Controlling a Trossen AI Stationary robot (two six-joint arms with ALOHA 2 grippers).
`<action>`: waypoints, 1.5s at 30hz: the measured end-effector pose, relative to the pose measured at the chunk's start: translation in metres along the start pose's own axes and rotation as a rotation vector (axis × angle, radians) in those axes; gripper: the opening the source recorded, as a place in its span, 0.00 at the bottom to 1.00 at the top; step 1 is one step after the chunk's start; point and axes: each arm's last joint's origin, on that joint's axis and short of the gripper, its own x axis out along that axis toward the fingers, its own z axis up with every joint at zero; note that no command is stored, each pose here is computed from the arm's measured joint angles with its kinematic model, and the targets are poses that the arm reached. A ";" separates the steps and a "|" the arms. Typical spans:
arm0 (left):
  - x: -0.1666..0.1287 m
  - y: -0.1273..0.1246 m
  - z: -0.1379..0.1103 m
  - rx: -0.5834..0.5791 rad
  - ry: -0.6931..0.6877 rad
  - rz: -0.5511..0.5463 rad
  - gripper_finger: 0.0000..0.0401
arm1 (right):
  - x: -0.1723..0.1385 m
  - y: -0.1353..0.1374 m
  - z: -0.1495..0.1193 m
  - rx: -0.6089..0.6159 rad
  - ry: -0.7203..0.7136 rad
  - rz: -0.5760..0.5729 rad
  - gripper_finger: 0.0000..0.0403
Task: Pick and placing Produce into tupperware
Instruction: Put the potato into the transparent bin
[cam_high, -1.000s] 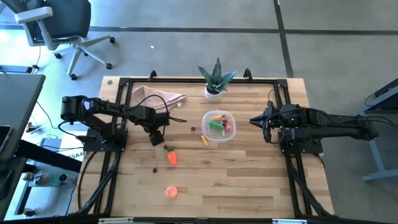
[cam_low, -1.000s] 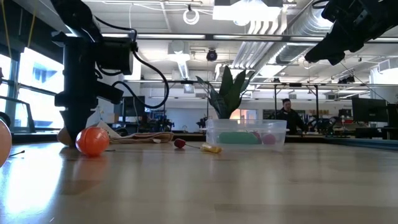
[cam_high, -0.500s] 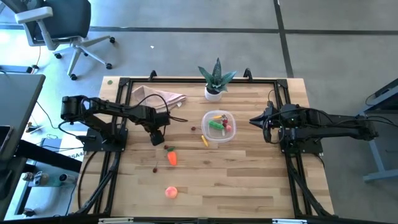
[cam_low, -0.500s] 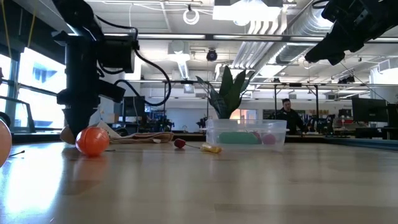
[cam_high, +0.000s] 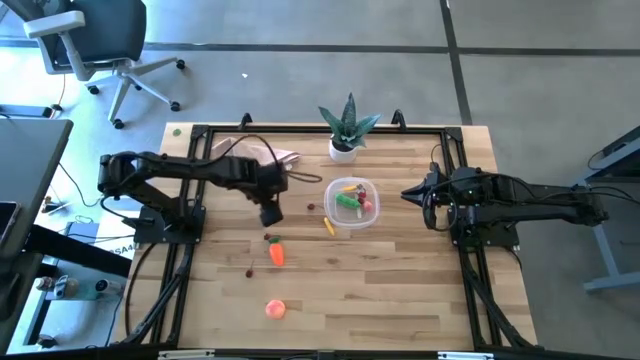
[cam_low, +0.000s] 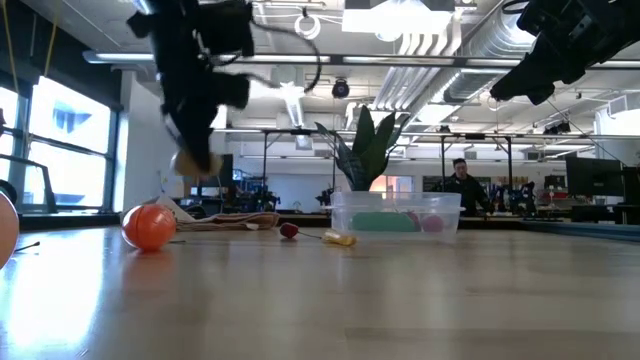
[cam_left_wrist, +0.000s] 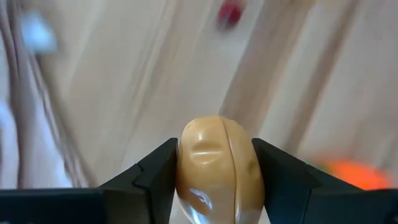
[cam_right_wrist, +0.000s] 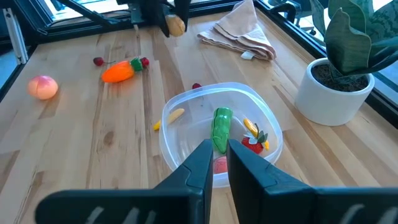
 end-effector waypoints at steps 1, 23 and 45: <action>-0.007 -0.002 0.007 0.007 -0.034 -0.012 0.45 | 0.000 0.000 0.000 0.000 0.000 0.000 0.09; -0.048 -0.052 0.115 0.261 -0.503 -0.313 0.48 | 0.000 0.000 0.000 0.000 0.000 -0.003 0.09; 0.078 -0.067 0.158 0.367 -0.283 -0.181 0.45 | 0.000 0.000 0.000 0.000 -0.001 -0.006 0.09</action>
